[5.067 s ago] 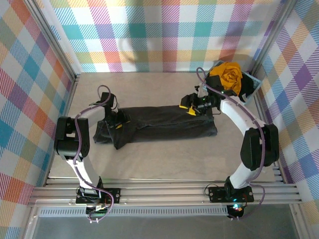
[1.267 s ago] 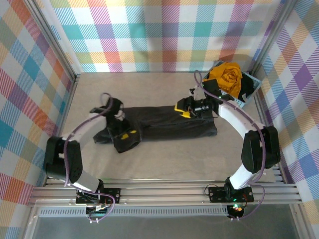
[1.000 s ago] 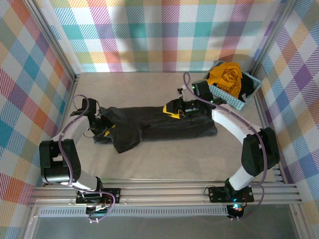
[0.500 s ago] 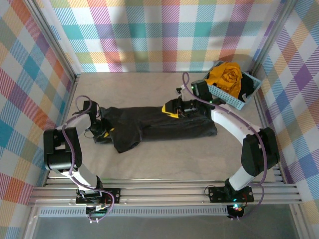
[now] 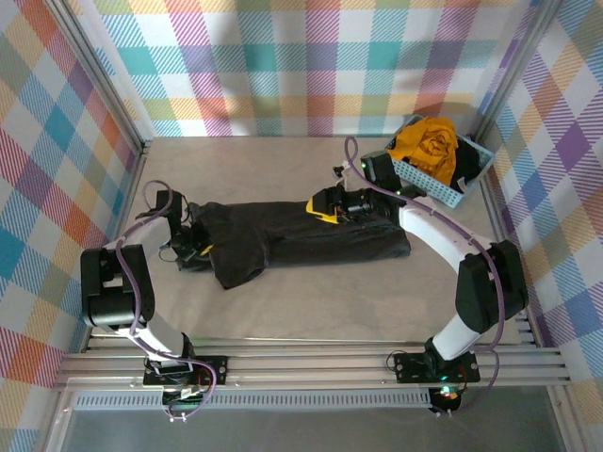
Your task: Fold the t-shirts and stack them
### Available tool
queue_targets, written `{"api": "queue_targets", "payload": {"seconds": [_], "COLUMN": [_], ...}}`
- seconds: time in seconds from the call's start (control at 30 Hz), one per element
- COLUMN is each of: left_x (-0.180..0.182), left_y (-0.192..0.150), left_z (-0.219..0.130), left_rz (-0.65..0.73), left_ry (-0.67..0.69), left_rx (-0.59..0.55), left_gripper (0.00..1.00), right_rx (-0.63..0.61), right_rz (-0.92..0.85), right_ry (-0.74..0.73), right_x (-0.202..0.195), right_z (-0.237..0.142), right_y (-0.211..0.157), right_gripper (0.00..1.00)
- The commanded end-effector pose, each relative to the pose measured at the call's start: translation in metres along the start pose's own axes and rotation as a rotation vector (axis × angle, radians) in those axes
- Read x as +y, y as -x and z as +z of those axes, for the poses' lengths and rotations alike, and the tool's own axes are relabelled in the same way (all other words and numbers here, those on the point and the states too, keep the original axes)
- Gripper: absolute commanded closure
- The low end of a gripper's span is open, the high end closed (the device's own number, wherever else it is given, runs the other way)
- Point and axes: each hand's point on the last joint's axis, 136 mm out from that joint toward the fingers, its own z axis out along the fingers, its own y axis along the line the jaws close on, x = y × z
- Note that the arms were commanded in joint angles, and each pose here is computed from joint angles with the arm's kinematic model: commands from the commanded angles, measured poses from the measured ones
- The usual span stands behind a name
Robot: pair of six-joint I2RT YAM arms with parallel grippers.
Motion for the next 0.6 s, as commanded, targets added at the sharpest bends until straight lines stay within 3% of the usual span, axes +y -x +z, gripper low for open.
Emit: {"api": "queue_targets", "payload": {"seconds": [0.0,0.37,0.57], "left_x": [-0.005,-0.029,-0.035], "left_y": [0.007,0.039,0.056], "left_z": [-0.024,-0.052,-0.04], "left_rz": [-0.015,-0.08,-0.05], "left_ry": [0.002,0.054,0.082], "left_rx": [-0.041,-0.033,-0.002], "left_gripper": [1.0,1.0,1.0], "right_rx": [-0.001,0.007,0.005], "right_rz": [-0.011,-0.009,-0.006], "right_ry": [0.002,-0.01,-0.011], "right_x": [0.004,0.003,0.001], "right_z": [-0.001,-0.002,-0.003], "right_y": [0.004,0.002,-0.001], "right_gripper": [0.5,0.51,0.51]}}
